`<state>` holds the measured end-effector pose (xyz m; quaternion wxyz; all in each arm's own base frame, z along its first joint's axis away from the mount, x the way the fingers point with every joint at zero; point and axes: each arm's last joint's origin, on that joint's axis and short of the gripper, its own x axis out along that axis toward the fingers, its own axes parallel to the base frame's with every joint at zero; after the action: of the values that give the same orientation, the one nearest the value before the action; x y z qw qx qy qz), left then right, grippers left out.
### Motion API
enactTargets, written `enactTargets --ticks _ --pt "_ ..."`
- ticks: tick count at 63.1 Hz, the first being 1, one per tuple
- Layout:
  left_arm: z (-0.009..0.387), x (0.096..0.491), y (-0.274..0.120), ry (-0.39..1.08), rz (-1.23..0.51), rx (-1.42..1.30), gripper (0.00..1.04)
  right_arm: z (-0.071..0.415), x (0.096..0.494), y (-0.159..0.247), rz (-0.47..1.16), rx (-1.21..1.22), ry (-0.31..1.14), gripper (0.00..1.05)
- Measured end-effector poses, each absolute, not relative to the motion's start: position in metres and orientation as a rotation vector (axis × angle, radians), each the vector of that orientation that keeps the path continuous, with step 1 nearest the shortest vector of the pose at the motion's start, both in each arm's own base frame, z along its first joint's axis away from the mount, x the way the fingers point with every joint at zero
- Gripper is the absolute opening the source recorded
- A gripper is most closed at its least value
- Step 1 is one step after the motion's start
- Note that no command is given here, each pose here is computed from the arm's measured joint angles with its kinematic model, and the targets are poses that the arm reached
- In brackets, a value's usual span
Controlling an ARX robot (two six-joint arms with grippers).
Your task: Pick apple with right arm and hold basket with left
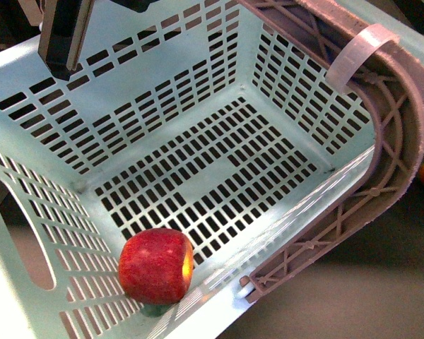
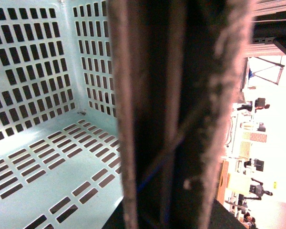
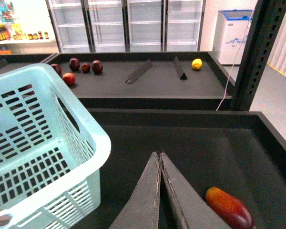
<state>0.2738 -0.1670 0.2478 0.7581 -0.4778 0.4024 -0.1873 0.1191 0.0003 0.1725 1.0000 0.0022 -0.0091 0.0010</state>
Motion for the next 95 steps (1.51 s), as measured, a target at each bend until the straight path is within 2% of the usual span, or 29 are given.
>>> enactTargets --ticks 38,42,63,71,77,85,91,95 --pt "0.248 0.274 -0.167 0.877 -0.408 -1.041 0.06 0.172 0.106 0.0 0.002 0.004 -0.019 0.02" --pt "0.248 0.274 -0.167 0.877 -0.408 -1.041 0.06 0.167 0.1 0.0 0.0 0.003 0.015 0.02" --pt "0.248 0.274 -0.167 0.877 -0.409 -1.04 0.06 0.169 0.097 0.0 0.001 0.002 -0.012 0.03" --pt "0.248 0.274 -0.167 0.877 -0.408 -1.04 0.06 0.169 0.097 0.0 0.001 0.003 -0.012 0.24" --pt "0.248 0.274 -0.167 0.877 -0.409 -1.04 0.06 0.169 0.097 0.0 0.001 0.003 -0.013 0.48" --pt "0.252 0.278 -0.166 0.601 -0.102 -1.012 0.06 0.169 0.097 0.0 0.003 0.003 -0.013 0.78" --pt "0.267 0.292 -0.151 0.491 -0.055 -1.033 0.06 0.169 0.097 0.0 0.0 0.003 -0.014 0.93" --pt "0.276 0.302 -0.136 0.434 -0.039 -1.06 0.06 0.169 0.097 0.0 0.001 0.003 -0.014 0.97"
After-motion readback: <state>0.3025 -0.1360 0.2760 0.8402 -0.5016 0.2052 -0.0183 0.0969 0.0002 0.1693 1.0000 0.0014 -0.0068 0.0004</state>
